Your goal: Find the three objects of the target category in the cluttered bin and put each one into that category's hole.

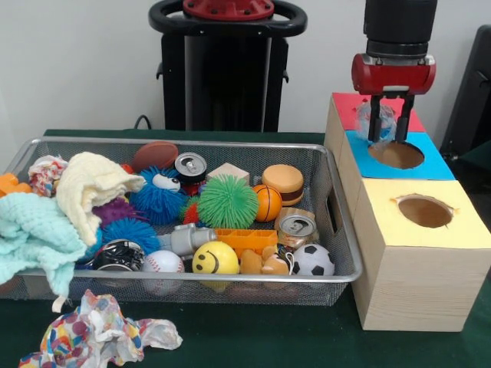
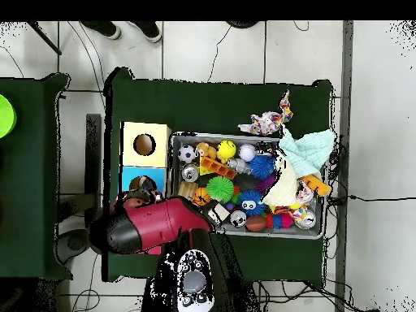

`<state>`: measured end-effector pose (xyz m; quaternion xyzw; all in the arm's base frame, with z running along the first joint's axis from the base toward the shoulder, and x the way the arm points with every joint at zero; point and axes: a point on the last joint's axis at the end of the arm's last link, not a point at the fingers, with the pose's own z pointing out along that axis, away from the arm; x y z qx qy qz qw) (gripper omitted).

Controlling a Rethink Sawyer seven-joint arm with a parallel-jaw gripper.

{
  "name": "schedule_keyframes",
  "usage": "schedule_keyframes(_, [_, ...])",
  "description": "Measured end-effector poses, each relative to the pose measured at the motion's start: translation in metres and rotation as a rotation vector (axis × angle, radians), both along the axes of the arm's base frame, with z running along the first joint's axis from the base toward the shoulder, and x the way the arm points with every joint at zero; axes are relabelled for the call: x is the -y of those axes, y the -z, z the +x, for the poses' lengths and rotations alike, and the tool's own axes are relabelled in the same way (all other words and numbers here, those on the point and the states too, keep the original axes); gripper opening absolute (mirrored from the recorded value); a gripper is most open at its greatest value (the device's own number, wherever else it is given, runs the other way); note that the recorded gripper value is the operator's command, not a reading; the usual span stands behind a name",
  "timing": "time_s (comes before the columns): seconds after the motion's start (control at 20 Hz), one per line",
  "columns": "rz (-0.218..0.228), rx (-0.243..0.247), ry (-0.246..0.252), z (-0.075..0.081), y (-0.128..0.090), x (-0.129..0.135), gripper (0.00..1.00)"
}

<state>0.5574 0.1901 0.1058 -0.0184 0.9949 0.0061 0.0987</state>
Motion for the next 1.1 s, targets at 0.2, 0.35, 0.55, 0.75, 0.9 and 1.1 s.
schedule_keyframes(0.2, [0.004,-0.001,0.003,0.000,0.001,-0.002,0.00])
schedule_keyframes(0.35, [0.005,-0.002,0.003,-0.001,0.001,-0.005,0.00])
schedule_keyframes(0.55, [0.007,-0.004,-0.001,-0.003,0.001,-0.009,0.00])
schedule_keyframes(0.75, [0.013,-0.008,0.004,-0.004,0.001,-0.018,0.00])
schedule_keyframes(0.9, [0.015,-0.009,0.005,-0.006,0.000,-0.023,0.00])
schedule_keyframes(1.1, [0.016,-0.009,0.005,-0.007,0.000,-0.027,0.00])
